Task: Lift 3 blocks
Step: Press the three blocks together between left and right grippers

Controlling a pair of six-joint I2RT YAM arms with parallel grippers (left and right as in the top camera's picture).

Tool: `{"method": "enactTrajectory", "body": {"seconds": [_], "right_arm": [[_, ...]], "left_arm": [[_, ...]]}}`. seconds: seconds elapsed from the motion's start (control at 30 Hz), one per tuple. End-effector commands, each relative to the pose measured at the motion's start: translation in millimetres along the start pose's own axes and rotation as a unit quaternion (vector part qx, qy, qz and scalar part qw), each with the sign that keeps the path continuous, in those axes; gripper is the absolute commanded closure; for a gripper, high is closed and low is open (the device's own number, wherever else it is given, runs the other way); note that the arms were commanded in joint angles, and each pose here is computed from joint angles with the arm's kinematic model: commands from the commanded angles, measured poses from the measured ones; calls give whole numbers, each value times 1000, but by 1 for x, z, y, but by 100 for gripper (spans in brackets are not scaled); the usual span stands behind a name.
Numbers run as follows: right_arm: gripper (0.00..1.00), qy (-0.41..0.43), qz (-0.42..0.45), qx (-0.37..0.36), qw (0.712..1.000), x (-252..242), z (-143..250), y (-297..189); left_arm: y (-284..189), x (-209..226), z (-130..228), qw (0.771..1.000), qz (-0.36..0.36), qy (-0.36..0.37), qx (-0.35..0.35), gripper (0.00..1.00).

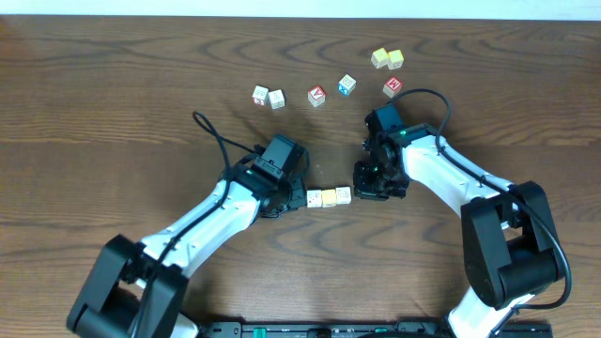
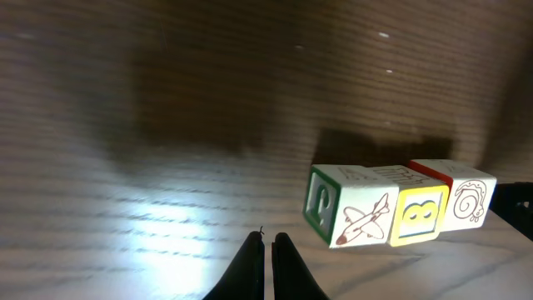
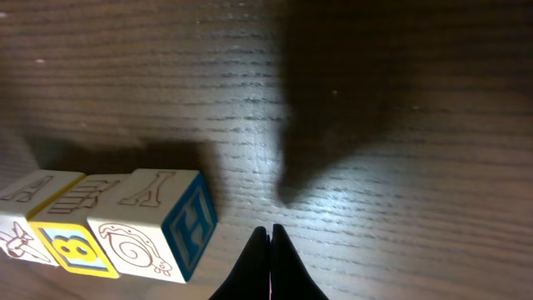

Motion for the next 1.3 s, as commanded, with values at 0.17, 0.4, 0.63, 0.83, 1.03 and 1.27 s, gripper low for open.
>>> {"method": "enactTrajectory", "body": {"seconds": [0.17, 0.4, 0.63, 0.83, 1.03, 1.27], "right_arm": [[98, -6, -23, -1, 1000, 14, 4, -2], [98, -2, -26, -6, 1000, 24, 6, 0], [98, -7, -27, -7, 1000, 27, 7, 1], [98, -7, -27, -7, 1000, 27, 7, 1], [99, -8, -27, -7, 1000, 27, 7, 1], [98, -8, -27, -7, 1000, 27, 7, 1]], "left_arm": [[17, 1, 6, 1000, 9, -6, 22, 93], [17, -2, 5, 1000, 15, -5, 19, 93], [17, -3, 5, 1000, 16, -5, 20, 93], [17, -4, 6, 1000, 19, -5, 22, 93], [18, -6, 5, 1000, 19, 1, 15, 92], [18, -7, 5, 1000, 21, 2, 15, 93]]}}
Point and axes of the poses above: each gripper's point midway between its finger pads, its own y axis out along the fingers, its own x axis along the line the jaws close on, z = x × y, the point moved 1 cm from there along -y, back along the fingers, and after that the axes turned 4 degrees about y, right-handed, at the moved point
